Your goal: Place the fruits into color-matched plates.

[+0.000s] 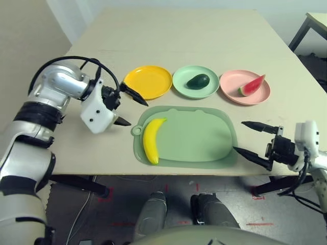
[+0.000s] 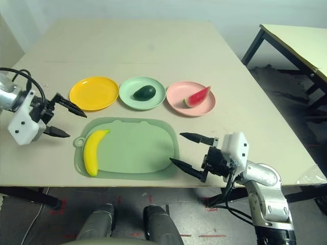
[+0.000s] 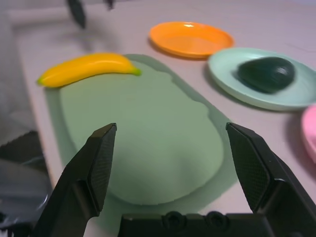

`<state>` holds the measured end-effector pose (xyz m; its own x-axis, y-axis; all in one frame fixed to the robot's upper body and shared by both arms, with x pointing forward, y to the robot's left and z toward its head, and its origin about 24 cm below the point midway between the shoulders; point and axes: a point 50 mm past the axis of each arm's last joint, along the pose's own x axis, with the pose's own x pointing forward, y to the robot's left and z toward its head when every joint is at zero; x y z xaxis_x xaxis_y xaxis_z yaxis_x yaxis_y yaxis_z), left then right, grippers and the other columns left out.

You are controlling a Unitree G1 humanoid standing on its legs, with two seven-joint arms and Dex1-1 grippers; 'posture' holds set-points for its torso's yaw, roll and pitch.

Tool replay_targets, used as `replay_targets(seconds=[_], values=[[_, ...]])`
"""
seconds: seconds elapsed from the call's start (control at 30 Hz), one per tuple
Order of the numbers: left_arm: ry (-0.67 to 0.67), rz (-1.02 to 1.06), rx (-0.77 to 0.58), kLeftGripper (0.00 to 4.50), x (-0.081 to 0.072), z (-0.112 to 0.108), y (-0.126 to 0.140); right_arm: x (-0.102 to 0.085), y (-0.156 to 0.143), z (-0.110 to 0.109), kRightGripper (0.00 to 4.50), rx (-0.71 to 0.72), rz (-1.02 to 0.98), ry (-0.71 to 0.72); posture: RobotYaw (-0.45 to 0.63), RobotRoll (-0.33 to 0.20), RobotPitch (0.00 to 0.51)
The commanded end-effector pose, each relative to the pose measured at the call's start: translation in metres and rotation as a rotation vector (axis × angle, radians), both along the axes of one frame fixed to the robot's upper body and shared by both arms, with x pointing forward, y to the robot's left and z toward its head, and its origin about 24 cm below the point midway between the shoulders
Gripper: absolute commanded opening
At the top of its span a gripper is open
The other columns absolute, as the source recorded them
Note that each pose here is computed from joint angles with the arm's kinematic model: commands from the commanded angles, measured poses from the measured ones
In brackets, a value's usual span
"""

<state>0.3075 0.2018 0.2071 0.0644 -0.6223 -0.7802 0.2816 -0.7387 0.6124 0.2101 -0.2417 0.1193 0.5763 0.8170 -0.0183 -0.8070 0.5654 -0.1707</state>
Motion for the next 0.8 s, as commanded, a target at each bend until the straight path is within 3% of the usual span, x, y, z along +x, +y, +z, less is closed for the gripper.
replay_targets(seconds=[0.03, 0.27, 0.57, 0.7, 0.8], values=[[0.03, -0.077, 0.027, 4.5, -0.002, -0.012, -0.011, 0.0, -0.01, 0.003, 4.46, 0.039, -0.09, 0.024, -0.01, 0.0, 0.109], [0.088, -0.192, 0.013, 4.5, -0.007, -0.024, -0.038, -0.005, -0.01, 0.0, 4.46, 0.048, -0.118, 0.053, -0.04, 0.0, 0.105], [0.169, -0.208, 0.058, 4.5, -0.012, -0.043, -0.042, -0.013, -0.009, 0.002, 4.46, 0.031, -0.131, 0.052, -0.07, 0.0, 0.098], [0.207, -0.198, 0.088, 3.62, -0.015, -0.053, -0.04, -0.018, -0.009, 0.003, 4.5, 0.028, -0.141, 0.054, -0.08, 0.0, 0.097], [0.222, -0.191, 0.111, 2.6, -0.016, -0.058, -0.037, -0.021, -0.009, 0.002, 4.5, 0.025, -0.143, 0.06, -0.09, 0.0, 0.098]])
